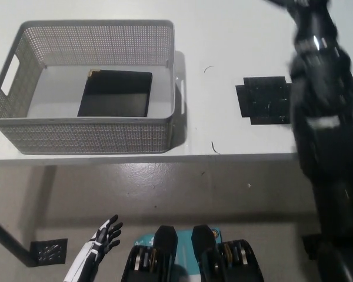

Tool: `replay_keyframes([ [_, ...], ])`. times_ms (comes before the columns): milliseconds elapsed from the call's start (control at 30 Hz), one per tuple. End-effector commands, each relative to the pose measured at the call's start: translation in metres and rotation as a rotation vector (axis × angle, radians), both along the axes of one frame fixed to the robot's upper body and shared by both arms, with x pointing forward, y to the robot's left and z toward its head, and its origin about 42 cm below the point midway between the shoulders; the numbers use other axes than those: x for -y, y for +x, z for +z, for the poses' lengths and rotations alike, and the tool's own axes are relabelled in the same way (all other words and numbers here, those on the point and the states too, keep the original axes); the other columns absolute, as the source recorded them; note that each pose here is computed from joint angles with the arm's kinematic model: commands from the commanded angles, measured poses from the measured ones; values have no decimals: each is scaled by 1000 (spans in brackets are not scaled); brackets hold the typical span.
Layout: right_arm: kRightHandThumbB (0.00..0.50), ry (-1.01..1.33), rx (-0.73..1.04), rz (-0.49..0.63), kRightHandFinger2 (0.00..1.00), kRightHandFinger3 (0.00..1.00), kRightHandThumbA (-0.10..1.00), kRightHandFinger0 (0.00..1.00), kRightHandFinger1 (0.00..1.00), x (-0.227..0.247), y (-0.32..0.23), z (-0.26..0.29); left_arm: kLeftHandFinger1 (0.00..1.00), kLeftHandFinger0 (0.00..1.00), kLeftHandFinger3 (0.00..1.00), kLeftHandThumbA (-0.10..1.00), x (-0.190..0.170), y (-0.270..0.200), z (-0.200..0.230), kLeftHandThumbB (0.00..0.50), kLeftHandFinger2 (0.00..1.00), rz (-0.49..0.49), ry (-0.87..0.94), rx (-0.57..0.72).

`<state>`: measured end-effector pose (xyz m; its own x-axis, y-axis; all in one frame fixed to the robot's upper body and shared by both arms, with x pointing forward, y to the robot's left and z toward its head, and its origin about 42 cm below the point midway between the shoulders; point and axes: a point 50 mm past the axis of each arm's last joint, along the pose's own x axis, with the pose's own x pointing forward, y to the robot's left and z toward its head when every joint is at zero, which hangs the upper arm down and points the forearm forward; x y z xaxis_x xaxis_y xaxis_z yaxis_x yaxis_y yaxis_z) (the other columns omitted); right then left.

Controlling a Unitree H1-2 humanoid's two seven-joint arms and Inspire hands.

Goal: A notebook is kept standing on the table on the right hand side and a container is kept on the left hand side and the robot uses its right hand to grab the notebook and places it in the container

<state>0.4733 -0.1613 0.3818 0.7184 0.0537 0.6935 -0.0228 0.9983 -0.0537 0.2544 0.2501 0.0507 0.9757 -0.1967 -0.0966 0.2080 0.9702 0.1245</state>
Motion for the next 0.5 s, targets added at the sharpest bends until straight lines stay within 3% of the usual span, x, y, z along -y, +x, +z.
replay_keyframes([
  [0, 464, -122, 408, -3, 1000, 1000, 1000, 1000, 1000, 73, -224, -15, 1000, 1000, 1000, 1000, -8, 12, 23, 182, 1000, -49, 47, 79],
  [167, 455, -106, 184, -21, 1000, 1000, 1000, 1000, 1000, 66, -232, -90, 1000, 1000, 1000, 1000, -6, 10, 21, 187, 1000, -54, 62, 83],
  [333, 391, -167, -138, -42, 1000, 1000, 1000, 1000, 1000, 66, -218, -207, 1000, 1000, 1000, 1000, -5, 9, 20, 211, 1000, -49, 60, 79],
  [467, 396, -132, -354, -18, 1000, 1000, 1000, 1000, 1000, 65, -208, -266, 1000, 1000, 1000, 1000, -5, 8, 21, 224, 1000, -48, 47, 74],
])
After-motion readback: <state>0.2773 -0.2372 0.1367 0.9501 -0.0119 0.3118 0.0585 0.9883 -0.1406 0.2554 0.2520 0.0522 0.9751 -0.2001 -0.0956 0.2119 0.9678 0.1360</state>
